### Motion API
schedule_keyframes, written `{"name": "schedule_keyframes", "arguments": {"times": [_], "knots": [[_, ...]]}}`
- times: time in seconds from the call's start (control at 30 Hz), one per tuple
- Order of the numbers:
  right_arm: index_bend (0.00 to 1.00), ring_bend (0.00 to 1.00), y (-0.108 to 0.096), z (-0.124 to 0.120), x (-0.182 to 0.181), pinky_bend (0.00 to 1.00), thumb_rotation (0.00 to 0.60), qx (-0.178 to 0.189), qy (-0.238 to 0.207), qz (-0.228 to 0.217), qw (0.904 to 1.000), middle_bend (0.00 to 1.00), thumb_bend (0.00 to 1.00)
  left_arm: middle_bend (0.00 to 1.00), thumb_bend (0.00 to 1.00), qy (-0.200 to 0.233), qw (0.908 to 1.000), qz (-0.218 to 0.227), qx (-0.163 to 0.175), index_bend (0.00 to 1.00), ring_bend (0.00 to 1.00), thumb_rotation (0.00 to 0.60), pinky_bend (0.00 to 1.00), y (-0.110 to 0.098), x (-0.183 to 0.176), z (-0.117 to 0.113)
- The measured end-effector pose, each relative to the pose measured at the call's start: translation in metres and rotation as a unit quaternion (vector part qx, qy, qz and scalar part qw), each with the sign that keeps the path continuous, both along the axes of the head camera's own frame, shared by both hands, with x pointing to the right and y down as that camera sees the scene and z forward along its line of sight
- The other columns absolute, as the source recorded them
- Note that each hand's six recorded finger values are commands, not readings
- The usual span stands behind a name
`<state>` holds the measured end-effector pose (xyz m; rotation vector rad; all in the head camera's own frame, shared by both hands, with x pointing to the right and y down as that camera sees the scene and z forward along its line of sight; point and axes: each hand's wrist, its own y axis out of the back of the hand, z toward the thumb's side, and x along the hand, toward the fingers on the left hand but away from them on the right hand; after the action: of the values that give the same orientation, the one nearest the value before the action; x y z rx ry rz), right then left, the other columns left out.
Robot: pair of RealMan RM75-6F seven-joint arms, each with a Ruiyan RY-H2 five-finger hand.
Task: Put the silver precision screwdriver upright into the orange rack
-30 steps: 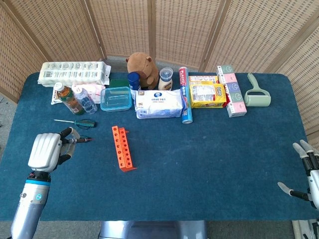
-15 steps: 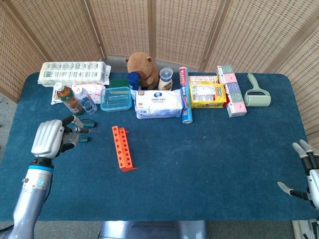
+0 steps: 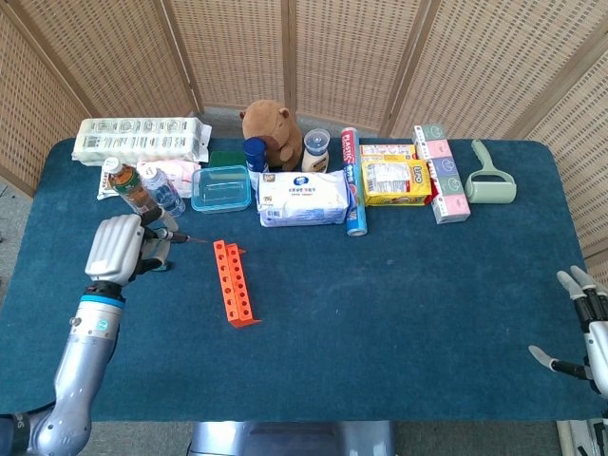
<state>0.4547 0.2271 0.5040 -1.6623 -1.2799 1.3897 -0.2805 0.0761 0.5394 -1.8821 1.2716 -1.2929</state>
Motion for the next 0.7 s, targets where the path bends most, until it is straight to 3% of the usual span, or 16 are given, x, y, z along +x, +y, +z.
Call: {"name": "schedule_keyframes", "arguments": {"times": [0.7], "knots": [[0.03,0.0,0.0,-0.002,0.001,0.0,0.6,0.002,-0.003,0.0,1.0,0.0,0.0,1.0,0.42,-0.01,0.9999,0.005,-0.011,0.5,0.97,0.6,0.94,0.005,0.016,0.012]]}}
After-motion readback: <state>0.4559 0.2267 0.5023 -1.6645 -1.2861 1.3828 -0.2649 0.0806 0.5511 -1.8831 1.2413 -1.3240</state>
